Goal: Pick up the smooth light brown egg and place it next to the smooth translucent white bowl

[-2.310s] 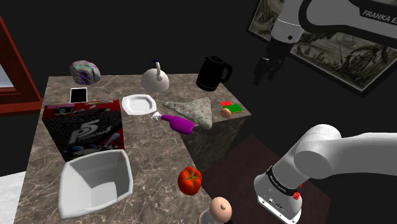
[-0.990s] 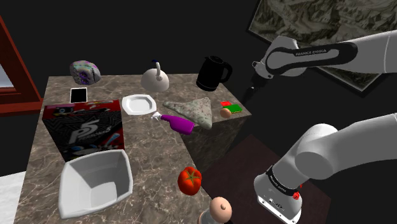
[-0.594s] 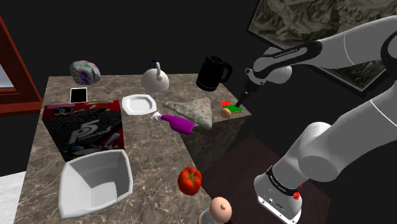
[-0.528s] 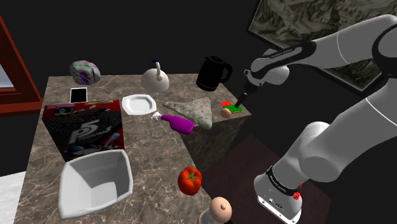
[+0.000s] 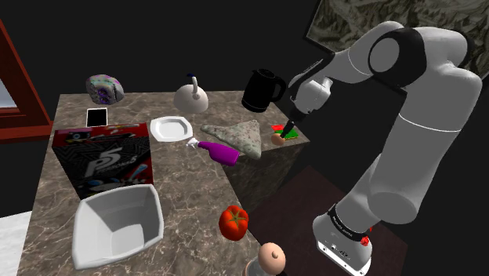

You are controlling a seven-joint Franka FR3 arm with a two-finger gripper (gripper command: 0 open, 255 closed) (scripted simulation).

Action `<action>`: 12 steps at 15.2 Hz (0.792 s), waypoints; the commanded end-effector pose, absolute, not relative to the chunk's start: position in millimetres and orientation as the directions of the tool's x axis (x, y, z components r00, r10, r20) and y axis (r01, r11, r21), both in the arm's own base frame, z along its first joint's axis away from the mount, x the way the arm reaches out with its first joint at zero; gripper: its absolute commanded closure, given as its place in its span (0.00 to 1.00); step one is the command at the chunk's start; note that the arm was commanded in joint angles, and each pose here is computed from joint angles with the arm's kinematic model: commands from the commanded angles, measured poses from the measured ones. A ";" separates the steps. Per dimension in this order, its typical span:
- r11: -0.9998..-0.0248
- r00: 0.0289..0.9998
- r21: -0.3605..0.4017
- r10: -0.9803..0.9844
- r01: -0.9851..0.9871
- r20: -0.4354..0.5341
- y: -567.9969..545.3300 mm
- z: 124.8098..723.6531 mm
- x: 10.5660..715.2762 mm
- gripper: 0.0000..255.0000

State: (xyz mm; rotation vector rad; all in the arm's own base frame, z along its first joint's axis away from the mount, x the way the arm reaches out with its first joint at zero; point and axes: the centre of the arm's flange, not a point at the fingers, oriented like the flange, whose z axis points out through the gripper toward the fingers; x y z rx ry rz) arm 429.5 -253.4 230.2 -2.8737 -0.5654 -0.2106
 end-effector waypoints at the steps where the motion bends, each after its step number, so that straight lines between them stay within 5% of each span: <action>1: -0.901 0.912 -0.176 0.365 0.397 0.187 -253.9 217.9 435.2 0.00; 12: -0.901 0.912 -0.176 0.365 0.397 0.187 -245.7 184.3 438.8 0.00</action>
